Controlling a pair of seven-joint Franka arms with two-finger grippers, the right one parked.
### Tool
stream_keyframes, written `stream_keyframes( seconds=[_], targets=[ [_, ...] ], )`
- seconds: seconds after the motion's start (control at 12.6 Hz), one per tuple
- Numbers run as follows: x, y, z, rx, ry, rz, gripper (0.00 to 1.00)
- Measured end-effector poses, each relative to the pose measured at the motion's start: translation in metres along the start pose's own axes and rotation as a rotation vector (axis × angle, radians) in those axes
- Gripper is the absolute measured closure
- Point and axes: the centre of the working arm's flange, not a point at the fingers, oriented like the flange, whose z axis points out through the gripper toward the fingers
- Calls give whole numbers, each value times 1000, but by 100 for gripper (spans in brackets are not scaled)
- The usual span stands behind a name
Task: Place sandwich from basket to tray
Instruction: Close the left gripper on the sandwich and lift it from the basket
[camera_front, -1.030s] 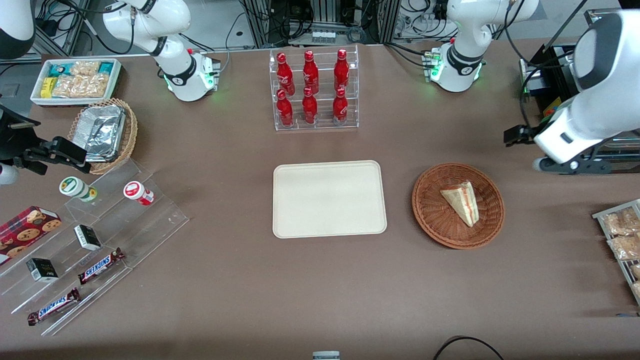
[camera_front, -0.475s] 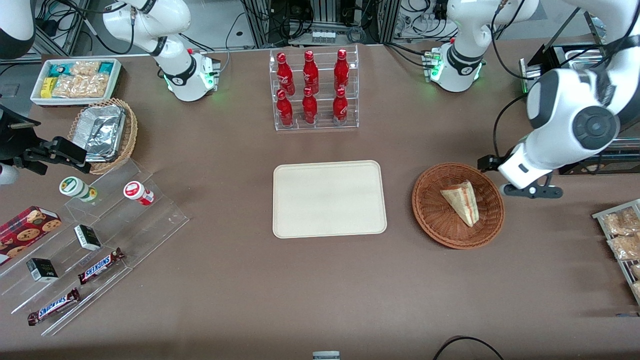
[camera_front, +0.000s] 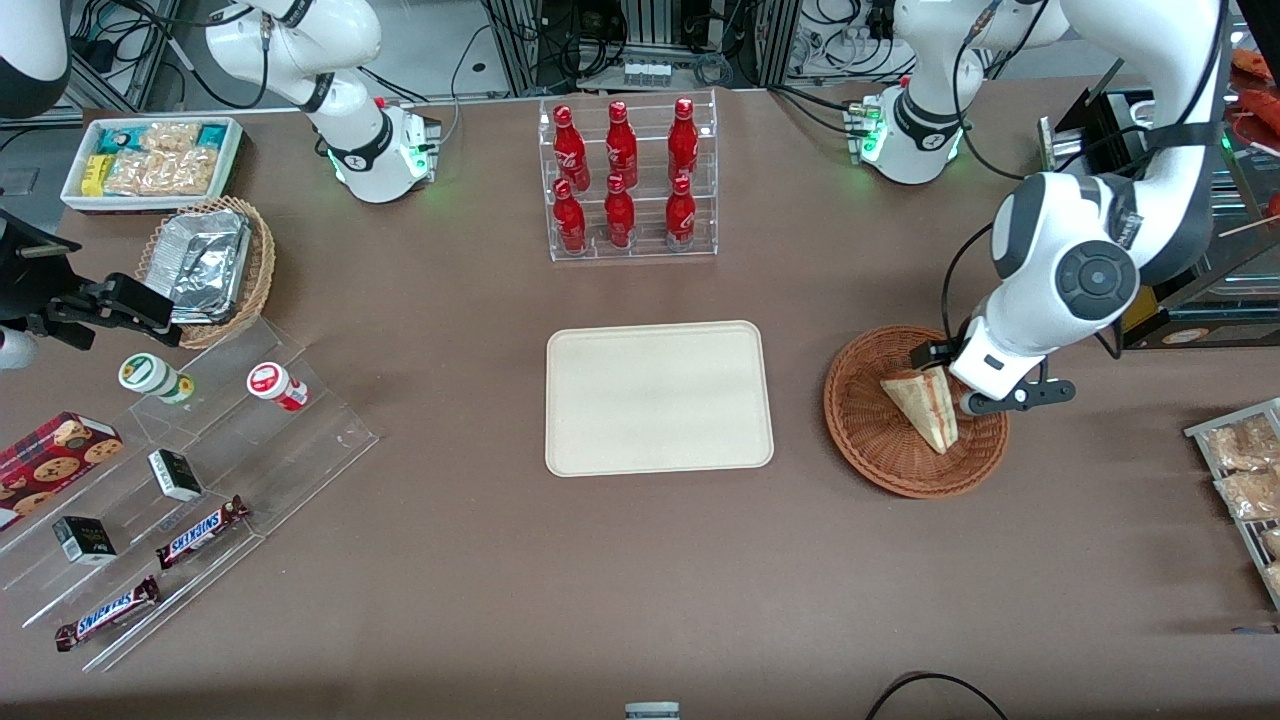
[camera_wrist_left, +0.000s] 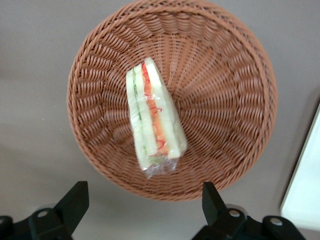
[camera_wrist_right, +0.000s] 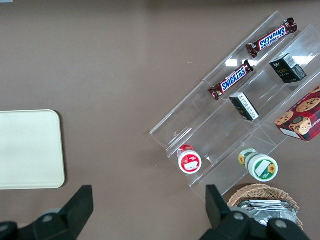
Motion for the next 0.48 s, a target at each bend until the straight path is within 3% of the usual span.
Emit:
stream_keyframes(
  seconds=[0.24, 0.48],
  targets=[
    [-5, 1, 24, -34, 52, -217, 0],
    [-9, -3, 42, -49, 63, -341, 0]
  ],
)
